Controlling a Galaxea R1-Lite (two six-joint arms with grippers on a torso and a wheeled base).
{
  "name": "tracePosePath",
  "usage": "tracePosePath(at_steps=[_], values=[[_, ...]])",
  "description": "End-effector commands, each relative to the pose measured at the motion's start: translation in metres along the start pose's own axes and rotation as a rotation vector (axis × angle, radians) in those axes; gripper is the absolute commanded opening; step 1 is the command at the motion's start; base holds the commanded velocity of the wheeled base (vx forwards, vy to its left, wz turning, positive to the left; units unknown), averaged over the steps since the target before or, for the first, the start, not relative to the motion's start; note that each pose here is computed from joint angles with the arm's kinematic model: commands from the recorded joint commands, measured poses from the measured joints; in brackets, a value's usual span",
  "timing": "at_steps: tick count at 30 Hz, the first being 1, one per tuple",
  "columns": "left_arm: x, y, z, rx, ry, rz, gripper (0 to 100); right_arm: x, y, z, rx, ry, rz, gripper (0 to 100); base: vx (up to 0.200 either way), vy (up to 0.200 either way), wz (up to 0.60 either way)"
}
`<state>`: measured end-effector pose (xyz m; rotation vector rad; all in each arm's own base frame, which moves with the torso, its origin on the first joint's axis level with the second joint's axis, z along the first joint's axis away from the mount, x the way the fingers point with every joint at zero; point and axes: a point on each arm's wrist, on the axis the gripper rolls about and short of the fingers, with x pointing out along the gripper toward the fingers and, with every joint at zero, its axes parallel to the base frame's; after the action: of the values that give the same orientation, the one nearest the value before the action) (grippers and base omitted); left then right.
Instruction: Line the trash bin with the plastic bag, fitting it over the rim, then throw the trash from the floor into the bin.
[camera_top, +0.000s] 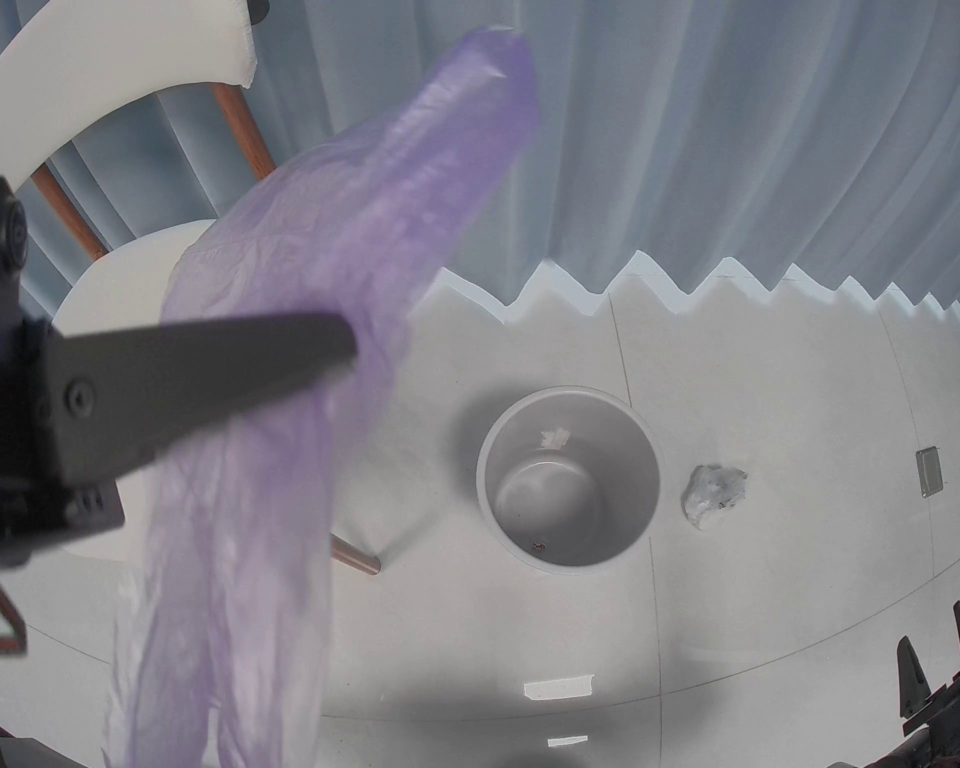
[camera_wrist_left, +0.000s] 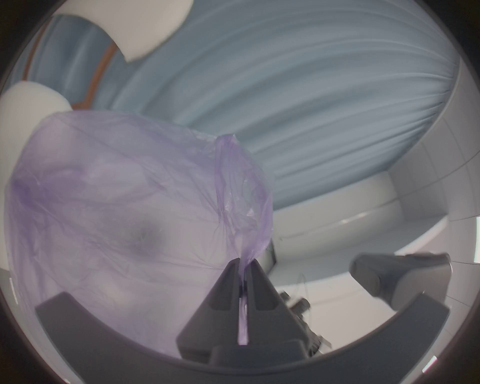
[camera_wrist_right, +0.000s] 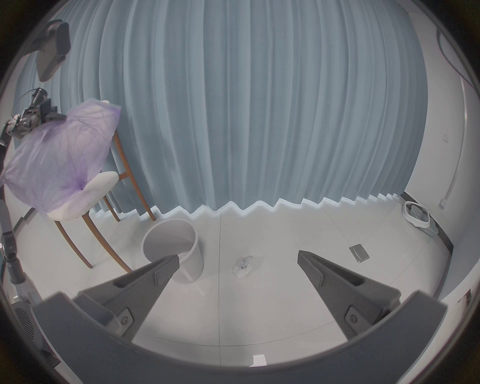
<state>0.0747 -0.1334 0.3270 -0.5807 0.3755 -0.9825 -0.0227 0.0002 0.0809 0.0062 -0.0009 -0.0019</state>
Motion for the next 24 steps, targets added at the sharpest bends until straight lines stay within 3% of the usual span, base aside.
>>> tracePosePath(at_steps=[1,8,13,20,24], values=[[0.015,0.000,-0.018,-0.015,0.147,-0.102,0,0.000,0.000,-0.005,0.000,-0.001,0.000,100,0.000,0.000,0.00],[0.036,-0.005,-0.019,-0.054,0.219,-0.216,0,0.000,0.000,-0.005,0.001,-0.001,0.000,100,0.000,0.000,0.00],[0.055,-0.001,-0.029,-0.053,0.274,-0.202,0,0.000,0.000,-0.005,0.003,-0.001,0.000,100,0.000,0.000,0.00],[0.069,0.001,-0.027,-0.037,0.267,-0.193,0,0.000,0.000,-0.005,0.003,-0.002,-0.001,100,0.000,0.000,0.00],[0.069,0.006,-0.018,-0.030,0.278,-0.250,0,0.000,0.000,-0.005,0.003,-0.002,-0.001,100,0.000,0.000,0.00]])
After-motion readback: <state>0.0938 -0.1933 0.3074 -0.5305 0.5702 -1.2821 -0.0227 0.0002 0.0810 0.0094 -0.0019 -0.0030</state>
